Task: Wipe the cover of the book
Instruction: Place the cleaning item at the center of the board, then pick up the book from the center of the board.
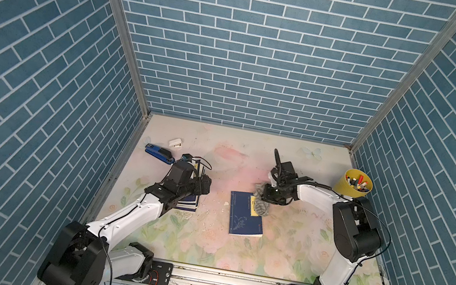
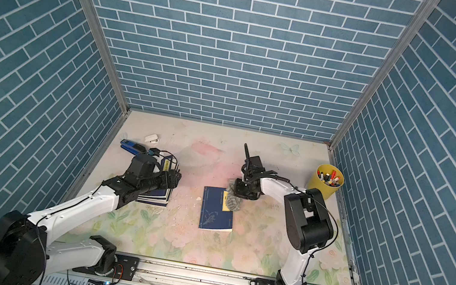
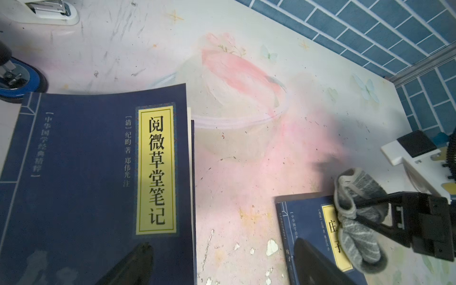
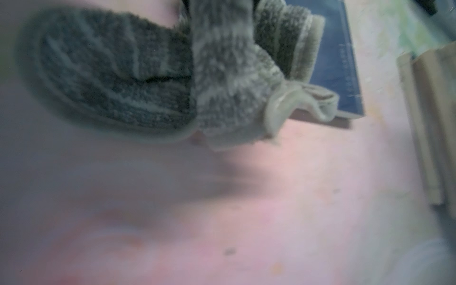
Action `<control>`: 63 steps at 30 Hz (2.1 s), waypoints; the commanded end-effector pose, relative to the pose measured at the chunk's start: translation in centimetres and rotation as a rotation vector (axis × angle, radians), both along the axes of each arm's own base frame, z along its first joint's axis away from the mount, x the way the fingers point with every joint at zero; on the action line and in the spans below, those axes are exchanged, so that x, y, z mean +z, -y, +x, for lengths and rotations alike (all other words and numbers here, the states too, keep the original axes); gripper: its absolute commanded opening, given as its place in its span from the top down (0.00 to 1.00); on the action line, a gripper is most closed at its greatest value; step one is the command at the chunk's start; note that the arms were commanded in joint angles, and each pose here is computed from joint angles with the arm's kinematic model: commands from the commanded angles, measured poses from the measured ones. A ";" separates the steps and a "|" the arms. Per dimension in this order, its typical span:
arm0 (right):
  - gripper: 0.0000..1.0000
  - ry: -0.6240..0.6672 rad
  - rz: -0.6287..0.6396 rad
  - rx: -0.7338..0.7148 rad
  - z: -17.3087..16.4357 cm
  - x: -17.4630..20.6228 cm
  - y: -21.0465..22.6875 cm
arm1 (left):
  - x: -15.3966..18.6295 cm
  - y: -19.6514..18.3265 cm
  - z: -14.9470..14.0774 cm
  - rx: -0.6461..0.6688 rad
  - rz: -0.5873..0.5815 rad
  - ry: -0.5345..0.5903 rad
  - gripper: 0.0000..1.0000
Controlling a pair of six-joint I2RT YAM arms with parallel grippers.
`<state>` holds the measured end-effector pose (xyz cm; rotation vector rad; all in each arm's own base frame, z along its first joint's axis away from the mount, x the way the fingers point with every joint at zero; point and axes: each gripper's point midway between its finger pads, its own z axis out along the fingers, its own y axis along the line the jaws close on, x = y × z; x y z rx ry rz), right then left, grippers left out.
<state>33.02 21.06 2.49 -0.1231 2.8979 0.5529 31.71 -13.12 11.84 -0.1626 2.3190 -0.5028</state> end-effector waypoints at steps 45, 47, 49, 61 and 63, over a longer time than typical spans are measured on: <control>0.46 0.026 -0.278 0.122 -11.0 0.8 -0.9 | -8.5 9.4 -7.9 -0.233 -0.001 -0.199 0.13; 0.50 0.017 -0.281 0.120 -11.3 0.2 -0.8 | -8.6 9.7 -8.2 -0.242 -0.008 -0.200 0.13; 0.53 0.014 -0.272 0.119 -11.4 -0.1 -0.9 | -8.6 9.9 -8.4 -0.246 -0.021 -0.199 0.13; 0.65 -0.035 -0.194 0.119 -12.0 -2.1 -3.0 | -9.3 12.8 -9.2 -0.303 -0.161 -0.227 0.23; 0.65 -0.048 -0.196 0.113 -12.1 -2.5 -3.0 | -9.5 13.2 -9.6 -0.318 -0.190 -0.238 0.26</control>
